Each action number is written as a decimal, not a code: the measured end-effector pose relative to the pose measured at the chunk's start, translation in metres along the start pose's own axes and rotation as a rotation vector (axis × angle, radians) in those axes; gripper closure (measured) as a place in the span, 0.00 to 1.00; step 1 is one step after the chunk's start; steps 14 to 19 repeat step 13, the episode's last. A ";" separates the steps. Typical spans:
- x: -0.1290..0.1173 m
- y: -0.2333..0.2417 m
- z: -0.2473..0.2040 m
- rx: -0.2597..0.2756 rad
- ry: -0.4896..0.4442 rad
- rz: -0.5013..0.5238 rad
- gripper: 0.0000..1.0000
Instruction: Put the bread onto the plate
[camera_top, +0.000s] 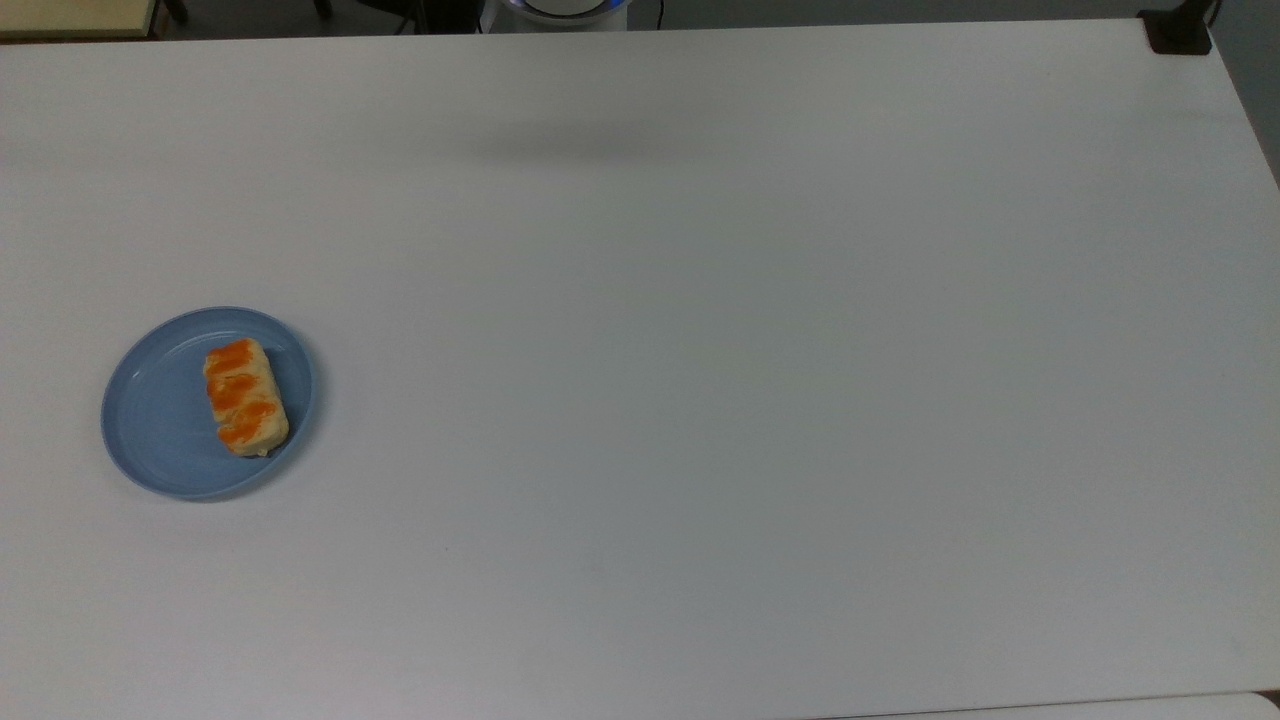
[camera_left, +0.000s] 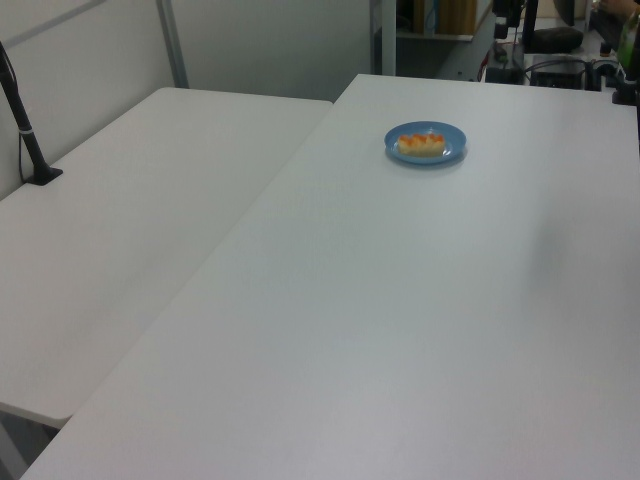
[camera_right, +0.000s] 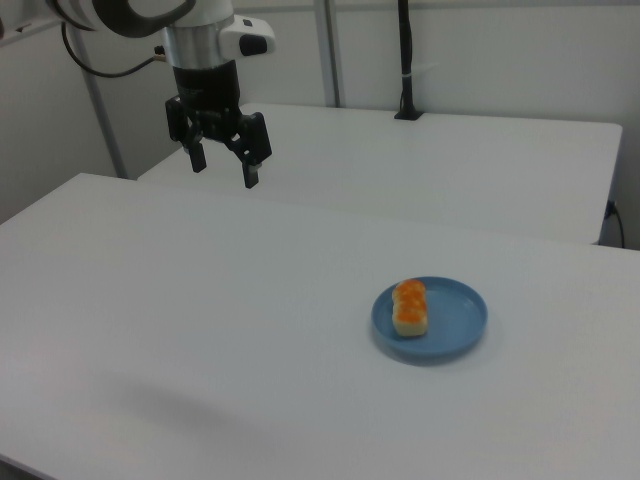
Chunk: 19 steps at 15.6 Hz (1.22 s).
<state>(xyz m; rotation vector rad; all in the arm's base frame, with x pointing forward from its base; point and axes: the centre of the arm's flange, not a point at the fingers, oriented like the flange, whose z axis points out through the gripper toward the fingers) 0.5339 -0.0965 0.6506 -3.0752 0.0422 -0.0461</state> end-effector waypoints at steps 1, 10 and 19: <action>0.003 -0.001 0.003 -0.013 0.004 -0.023 0.00; 0.022 0.003 0.023 -0.062 0.064 -0.037 0.00; 0.021 0.004 0.023 -0.062 0.062 -0.035 0.00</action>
